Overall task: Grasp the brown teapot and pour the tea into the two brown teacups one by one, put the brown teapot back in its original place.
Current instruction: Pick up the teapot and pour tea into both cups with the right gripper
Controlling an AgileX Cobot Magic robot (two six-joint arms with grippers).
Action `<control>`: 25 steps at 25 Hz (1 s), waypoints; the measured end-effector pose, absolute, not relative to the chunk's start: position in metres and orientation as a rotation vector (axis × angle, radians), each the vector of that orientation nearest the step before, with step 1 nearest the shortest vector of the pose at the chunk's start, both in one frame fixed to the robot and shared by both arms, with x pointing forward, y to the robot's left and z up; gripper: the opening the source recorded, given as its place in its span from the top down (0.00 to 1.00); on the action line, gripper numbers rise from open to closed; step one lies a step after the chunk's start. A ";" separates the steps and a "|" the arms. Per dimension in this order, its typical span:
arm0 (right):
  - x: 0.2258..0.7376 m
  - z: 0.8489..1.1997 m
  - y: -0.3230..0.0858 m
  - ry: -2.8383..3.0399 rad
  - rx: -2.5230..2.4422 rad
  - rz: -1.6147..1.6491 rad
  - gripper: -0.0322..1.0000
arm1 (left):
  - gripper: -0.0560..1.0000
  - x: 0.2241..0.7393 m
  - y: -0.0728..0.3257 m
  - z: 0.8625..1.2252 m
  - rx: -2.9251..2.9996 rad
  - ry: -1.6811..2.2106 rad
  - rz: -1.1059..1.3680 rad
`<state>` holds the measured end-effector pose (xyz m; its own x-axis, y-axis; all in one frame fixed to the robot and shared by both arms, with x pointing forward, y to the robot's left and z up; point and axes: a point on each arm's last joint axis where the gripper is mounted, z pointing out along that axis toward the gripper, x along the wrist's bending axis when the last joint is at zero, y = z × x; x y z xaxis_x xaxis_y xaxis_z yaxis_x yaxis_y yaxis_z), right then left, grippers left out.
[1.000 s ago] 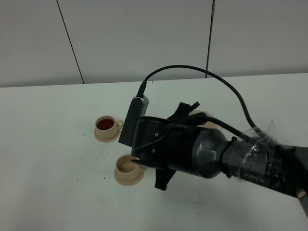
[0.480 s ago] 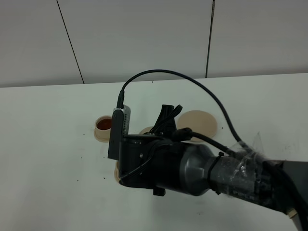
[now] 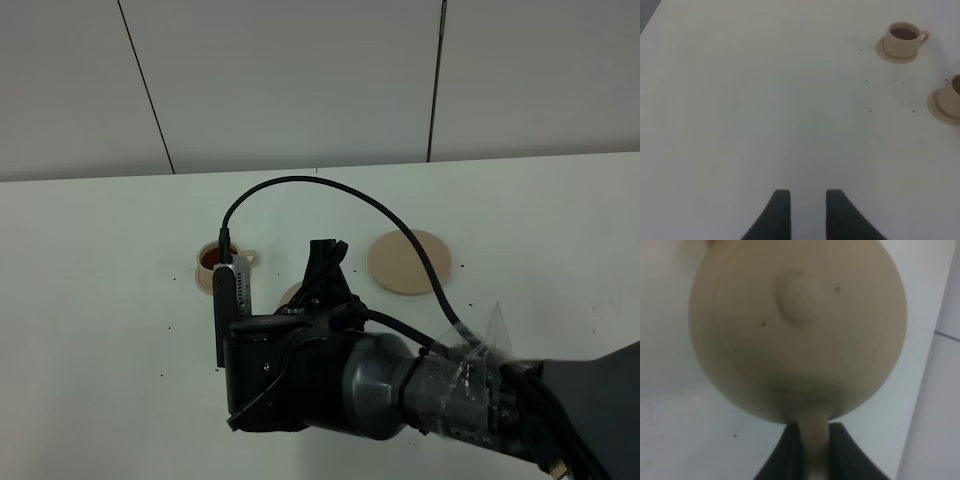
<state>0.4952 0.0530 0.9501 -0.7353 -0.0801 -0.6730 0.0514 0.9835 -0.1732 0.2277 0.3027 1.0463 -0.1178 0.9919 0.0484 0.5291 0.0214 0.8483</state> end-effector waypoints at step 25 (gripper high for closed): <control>0.491 0.954 0.057 2.329 -0.256 -0.334 0.88 | 0.72 0.228 0.303 1.046 1.561 1.706 0.999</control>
